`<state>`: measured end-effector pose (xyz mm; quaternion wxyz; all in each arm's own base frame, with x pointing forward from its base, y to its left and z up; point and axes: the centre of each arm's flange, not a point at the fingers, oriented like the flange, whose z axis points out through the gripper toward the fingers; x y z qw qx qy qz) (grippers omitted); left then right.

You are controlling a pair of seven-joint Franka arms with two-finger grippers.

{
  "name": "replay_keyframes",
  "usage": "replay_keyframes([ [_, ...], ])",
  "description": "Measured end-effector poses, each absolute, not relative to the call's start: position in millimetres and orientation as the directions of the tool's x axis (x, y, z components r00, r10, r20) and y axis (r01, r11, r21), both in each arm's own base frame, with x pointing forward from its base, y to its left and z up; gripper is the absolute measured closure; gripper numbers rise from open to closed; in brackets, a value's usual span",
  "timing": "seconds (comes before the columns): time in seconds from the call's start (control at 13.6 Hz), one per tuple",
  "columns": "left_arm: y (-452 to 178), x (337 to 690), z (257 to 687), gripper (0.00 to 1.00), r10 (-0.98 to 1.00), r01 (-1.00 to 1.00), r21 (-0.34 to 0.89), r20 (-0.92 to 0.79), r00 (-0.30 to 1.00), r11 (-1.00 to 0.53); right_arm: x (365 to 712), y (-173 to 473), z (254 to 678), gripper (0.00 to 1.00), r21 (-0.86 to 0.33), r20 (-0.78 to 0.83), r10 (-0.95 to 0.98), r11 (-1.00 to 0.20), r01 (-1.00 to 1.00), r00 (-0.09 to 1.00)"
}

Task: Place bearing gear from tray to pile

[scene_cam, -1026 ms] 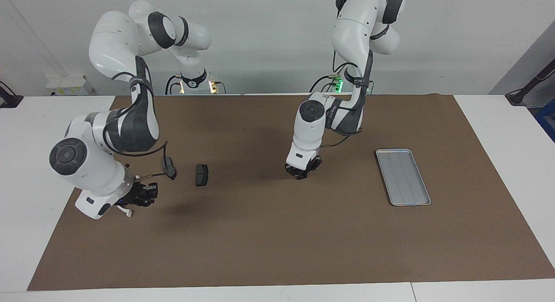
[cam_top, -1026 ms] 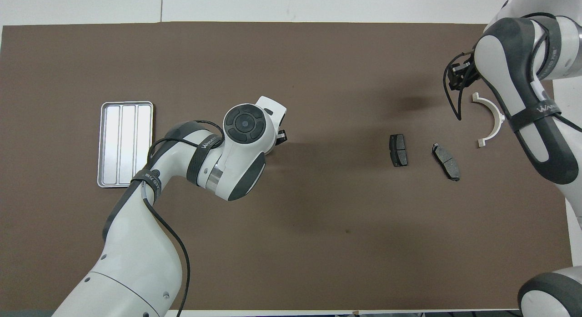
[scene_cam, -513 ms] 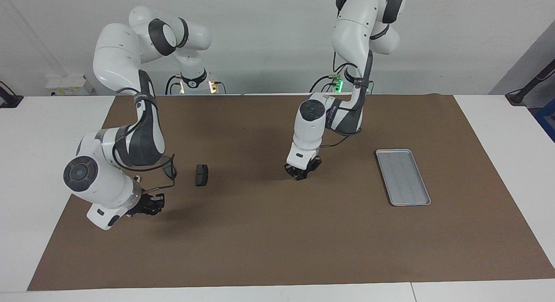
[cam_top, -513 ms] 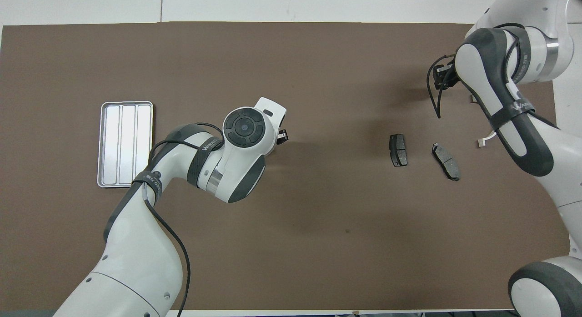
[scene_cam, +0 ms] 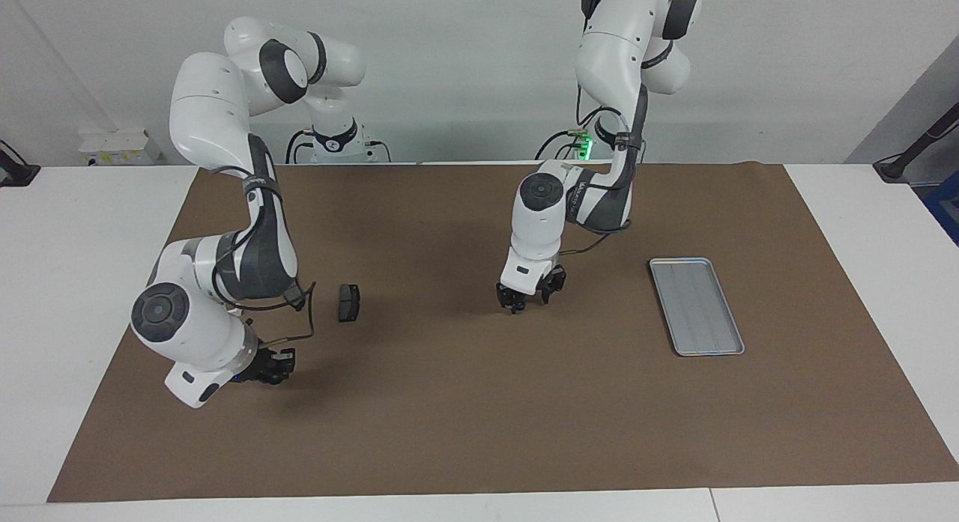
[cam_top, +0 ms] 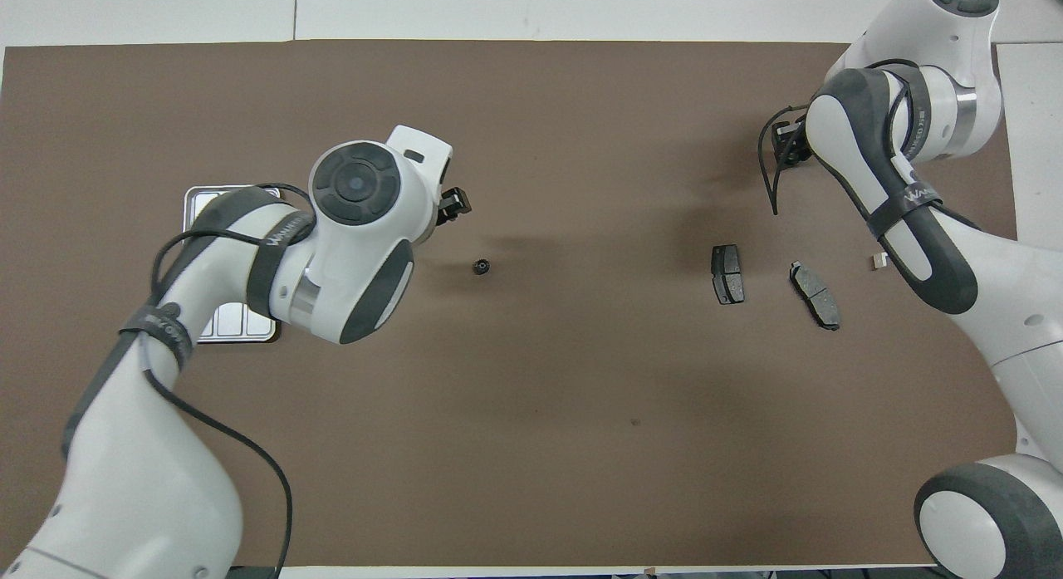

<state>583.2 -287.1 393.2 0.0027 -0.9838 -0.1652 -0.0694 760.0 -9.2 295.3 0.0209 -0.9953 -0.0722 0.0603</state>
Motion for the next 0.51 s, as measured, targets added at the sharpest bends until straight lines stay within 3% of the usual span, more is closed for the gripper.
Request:
replay_keyframes([
  [0.22, -192, 595, 471, 0.00, 0.313, 0.313, 0.023, 0.148, 0.938, -0.950, 760, -9, 288, 0.64, -0.054, -0.126, 0.145, -0.989, 0.139, 0.981],
  [0.51, -102, 587, 520, 0.00, 0.235, 0.237, -0.007, 0.117, 0.965, -0.971, 759, -8, 286, 0.64, -0.051, -0.129, 0.126, -0.991, 0.120, 0.984],
])
